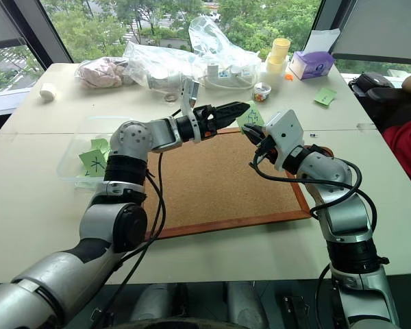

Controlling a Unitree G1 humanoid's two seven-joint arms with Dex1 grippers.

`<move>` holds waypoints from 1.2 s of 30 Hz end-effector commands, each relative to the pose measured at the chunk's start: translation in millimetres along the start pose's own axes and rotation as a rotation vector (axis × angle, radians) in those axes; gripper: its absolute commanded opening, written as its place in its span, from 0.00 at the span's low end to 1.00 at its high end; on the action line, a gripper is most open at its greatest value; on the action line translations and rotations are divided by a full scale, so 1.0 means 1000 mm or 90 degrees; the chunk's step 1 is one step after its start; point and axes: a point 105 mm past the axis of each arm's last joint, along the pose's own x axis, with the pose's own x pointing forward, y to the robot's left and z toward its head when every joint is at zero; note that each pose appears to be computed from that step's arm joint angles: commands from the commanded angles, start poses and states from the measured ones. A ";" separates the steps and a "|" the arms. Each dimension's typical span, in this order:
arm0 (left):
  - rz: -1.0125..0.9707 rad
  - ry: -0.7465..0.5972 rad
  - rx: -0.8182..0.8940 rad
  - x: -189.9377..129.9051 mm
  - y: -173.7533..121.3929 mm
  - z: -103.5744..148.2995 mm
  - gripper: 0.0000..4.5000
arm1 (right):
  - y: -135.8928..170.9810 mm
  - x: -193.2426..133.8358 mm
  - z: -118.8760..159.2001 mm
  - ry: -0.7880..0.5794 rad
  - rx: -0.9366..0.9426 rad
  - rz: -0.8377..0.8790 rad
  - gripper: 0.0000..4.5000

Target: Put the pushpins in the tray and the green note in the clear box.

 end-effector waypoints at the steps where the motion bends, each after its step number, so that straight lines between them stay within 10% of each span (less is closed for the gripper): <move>1: -0.033 -0.023 -0.001 0.009 -0.013 0.009 0.88 | 0.000 -0.001 0.020 -0.037 -0.031 -0.005 0.00; 9: -0.040 -0.014 -0.003 0.017 -0.015 0.003 0.02 | 0.003 -0.001 0.025 -0.046 -0.036 -0.006 0.00; 29: 0.038 0.002 0.143 0.006 0.016 -0.003 0.00 | 0.002 -0.003 0.031 -0.079 0.035 -0.047 0.00; 36: -0.024 0.148 0.617 -0.011 -0.010 -0.012 0.00 | -0.062 -0.037 -0.009 0.017 0.188 -0.258 0.00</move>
